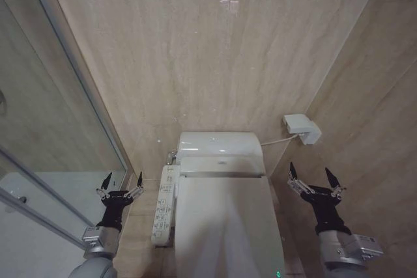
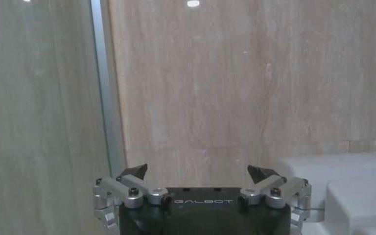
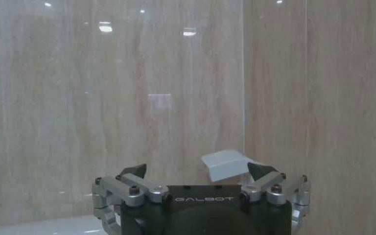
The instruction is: Open the toilet lid, clean the toilet bowl with a toilet brush, close the toilet lid, and flush.
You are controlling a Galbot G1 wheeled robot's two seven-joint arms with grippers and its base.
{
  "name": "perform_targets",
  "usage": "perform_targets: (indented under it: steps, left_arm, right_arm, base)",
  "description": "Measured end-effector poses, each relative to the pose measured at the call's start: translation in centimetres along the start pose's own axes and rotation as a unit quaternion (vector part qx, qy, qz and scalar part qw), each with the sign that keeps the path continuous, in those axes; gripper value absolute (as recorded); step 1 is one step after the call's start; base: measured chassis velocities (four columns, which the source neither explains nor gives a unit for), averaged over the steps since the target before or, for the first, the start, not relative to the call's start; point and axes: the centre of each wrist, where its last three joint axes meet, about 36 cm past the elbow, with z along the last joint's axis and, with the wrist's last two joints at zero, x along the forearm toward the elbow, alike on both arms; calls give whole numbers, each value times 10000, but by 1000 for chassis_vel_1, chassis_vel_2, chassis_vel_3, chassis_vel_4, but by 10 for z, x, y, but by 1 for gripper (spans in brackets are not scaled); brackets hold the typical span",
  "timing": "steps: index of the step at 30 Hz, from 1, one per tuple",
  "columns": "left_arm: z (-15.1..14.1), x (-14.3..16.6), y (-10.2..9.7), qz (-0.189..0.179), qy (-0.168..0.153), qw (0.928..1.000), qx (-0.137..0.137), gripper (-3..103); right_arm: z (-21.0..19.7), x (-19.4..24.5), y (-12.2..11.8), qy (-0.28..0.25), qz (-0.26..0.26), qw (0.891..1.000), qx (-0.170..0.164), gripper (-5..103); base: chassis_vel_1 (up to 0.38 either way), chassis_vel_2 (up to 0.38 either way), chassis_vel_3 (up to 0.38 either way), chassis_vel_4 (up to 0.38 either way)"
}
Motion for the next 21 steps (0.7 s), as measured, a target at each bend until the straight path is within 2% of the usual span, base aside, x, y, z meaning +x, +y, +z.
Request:
perform_targets:
  steps: [10, 18, 21]
  left_arm:
    - [2, -4, 3, -45, -41, 10000, -10, 100]
    - [14, -31, 17, -86, -179, 9998, -21, 100]
    - [21, -47, 20, 18, -184, 9998, 31, 100]
  right_arm:
    - [0, 0, 0, 2, 0, 10000, 1, 100]
    - [0, 0, 0, 1, 0, 10000, 0, 100]
    - [0, 0, 0, 1, 0, 10000, 0, 100]
  base:
    - [-3, 3, 6, -4]
    - [0, 0, 0, 0]
    - [0, 0, 0, 0]
